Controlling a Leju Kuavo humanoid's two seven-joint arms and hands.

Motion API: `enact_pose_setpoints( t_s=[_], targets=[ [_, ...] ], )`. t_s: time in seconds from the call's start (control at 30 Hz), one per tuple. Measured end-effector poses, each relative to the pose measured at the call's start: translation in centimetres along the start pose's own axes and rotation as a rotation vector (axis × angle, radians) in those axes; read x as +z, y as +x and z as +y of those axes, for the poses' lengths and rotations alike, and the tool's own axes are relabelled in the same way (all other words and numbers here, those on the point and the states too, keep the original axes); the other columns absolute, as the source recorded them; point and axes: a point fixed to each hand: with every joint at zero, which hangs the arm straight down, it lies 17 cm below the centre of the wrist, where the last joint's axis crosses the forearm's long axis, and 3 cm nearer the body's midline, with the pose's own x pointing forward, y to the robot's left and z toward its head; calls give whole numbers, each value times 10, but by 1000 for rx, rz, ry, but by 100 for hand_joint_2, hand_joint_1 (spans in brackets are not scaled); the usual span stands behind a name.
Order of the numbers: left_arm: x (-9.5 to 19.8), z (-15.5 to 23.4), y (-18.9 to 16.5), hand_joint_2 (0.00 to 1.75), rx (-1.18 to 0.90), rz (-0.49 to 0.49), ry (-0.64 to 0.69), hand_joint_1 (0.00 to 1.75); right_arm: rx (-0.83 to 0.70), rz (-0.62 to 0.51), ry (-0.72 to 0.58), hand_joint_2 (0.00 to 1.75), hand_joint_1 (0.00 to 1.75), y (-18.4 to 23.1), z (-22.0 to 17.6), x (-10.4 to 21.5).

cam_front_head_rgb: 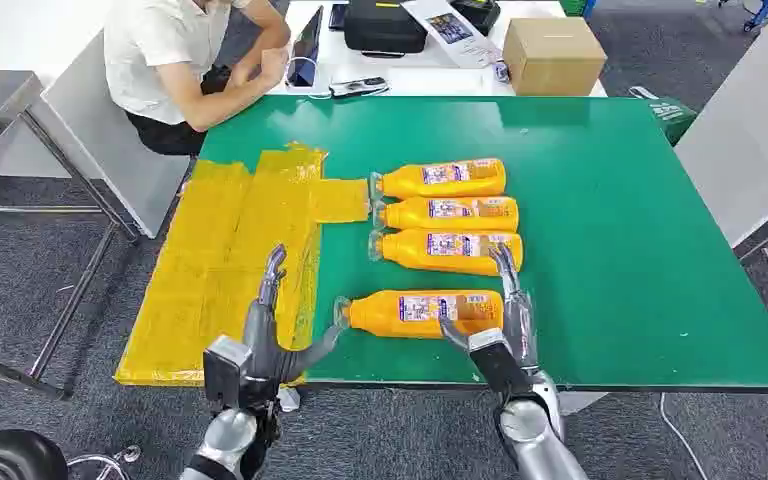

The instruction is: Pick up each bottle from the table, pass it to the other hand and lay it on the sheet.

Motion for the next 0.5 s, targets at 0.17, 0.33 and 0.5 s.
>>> enact_pose_setpoints(
  t_s=[0.17, 0.33, 0.5],
  targets=[
    [-12, 8, -4, 175, 6, 7, 8, 0, -8, -12, 1, 175, 0, 4, 2, -7],
    [-22, 20, -10, 175, 9, 22, 49, 0, -21, -19, 10, 175, 0, 7, 7, -11],
    [-37, 37, -19, 175, -22, 35, 91, 0, -50, -25, 30, 175, 0, 10, 16, -18]
  ],
)
